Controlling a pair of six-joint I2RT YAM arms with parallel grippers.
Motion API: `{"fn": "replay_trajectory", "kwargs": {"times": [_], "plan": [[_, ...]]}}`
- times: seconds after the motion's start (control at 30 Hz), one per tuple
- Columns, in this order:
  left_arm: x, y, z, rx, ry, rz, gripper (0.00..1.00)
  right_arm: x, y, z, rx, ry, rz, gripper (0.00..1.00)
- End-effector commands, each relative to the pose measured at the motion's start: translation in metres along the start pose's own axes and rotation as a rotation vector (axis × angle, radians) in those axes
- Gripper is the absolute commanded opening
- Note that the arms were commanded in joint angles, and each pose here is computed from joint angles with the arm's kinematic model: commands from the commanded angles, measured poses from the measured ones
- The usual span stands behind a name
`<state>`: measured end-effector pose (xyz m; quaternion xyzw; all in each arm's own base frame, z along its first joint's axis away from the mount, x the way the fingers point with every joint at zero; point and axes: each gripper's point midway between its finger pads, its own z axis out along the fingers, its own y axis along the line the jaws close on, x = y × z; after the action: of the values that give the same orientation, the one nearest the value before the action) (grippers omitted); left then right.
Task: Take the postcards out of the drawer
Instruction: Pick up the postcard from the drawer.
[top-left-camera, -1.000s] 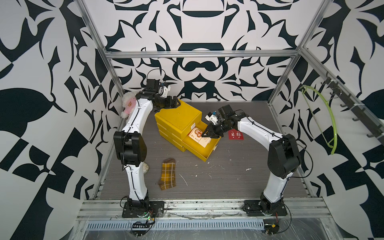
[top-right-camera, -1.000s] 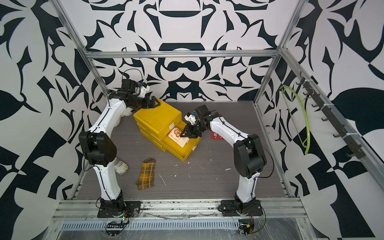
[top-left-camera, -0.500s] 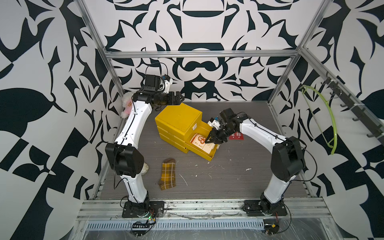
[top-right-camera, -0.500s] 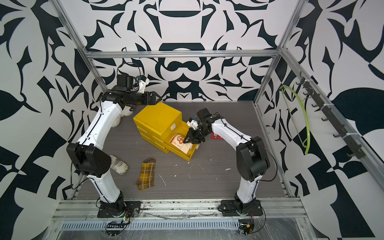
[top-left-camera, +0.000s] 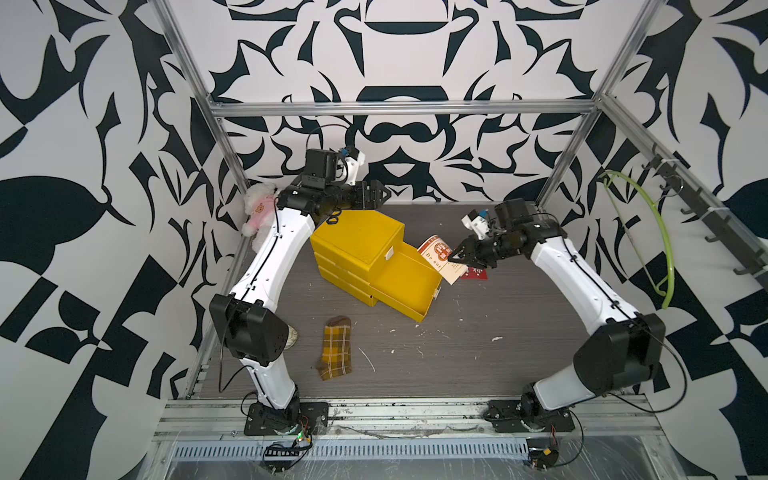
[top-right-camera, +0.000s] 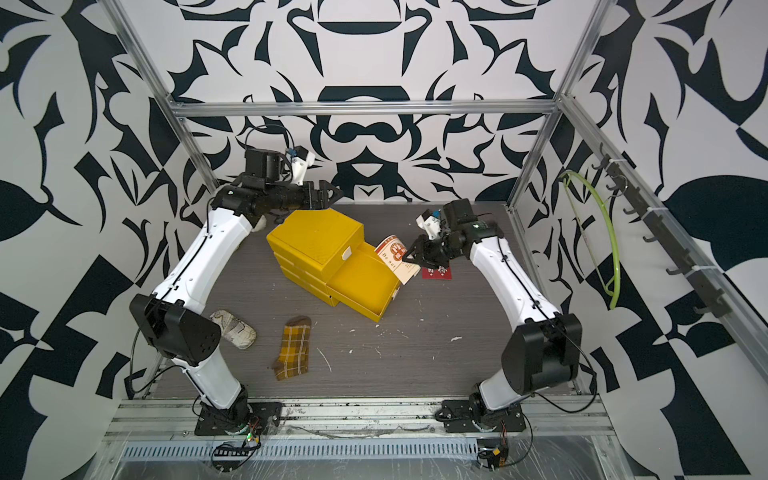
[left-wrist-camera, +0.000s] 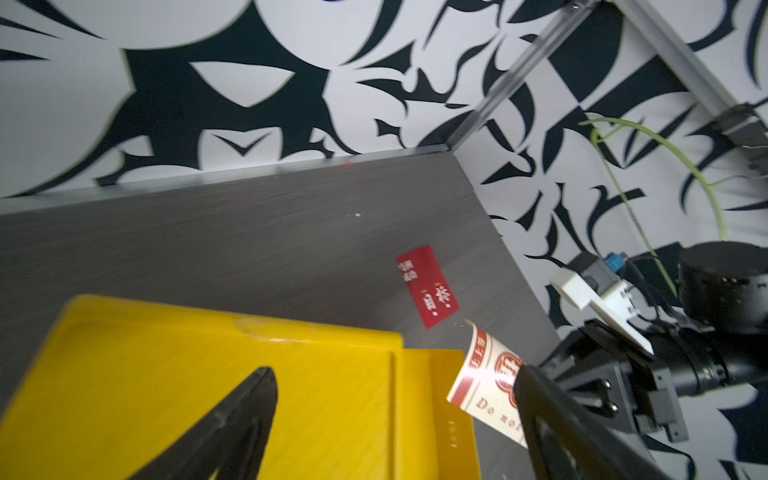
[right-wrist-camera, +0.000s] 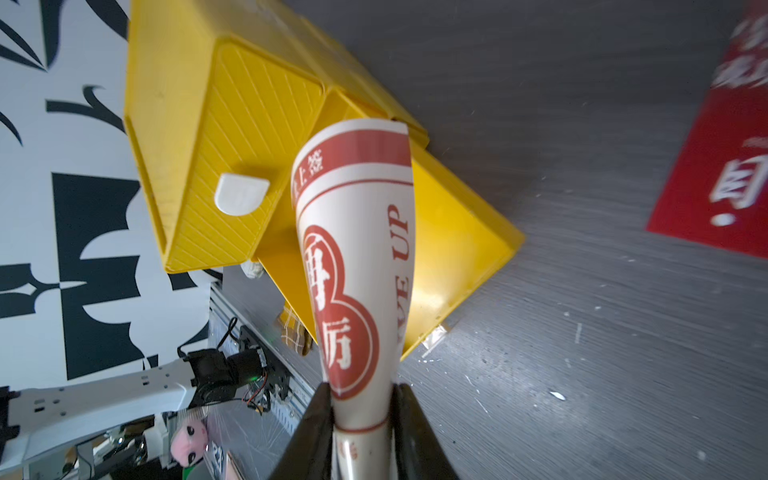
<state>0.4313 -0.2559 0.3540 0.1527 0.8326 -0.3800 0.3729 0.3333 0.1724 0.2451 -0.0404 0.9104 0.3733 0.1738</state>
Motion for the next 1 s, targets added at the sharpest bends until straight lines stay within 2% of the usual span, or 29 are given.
{"fn": "replay_trajectory", "kwargs": {"times": [0.0, 0.13, 0.3, 0.53, 0.57, 0.8, 0.97], "plan": [[-0.001, -0.032, 0.011, 0.182, -0.028, -0.099, 0.94, -0.03, 0.021, -0.041, 0.01, -0.169, -0.092, 0.27], [0.0, -0.051, 0.028, 0.308, -0.056, -0.153, 0.93, -0.063, 0.041, -0.057, -0.049, -0.316, -0.118, 0.28], [-0.003, -0.058, 0.043, 0.477, -0.085, -0.263, 0.86, -0.087, 0.059, -0.067, -0.125, -0.416, -0.125, 0.28], [0.005, -0.089, 0.059, 0.596, -0.08, -0.269, 0.86, -0.1, 0.066, -0.069, -0.177, -0.466, -0.114, 0.28], [0.006, -0.094, 0.061, 0.611, -0.071, -0.271, 0.82, -0.102, 0.067, -0.069, -0.184, -0.475, -0.113, 0.27], [0.008, -0.114, 0.064, 0.667, -0.052, -0.257, 0.8, -0.106, 0.073, -0.068, -0.212, -0.488, -0.116, 0.27], [0.01, -0.119, 0.072, 0.683, -0.035, -0.261, 0.68, -0.106, 0.076, -0.06, -0.221, -0.471, -0.119, 0.27]]}}
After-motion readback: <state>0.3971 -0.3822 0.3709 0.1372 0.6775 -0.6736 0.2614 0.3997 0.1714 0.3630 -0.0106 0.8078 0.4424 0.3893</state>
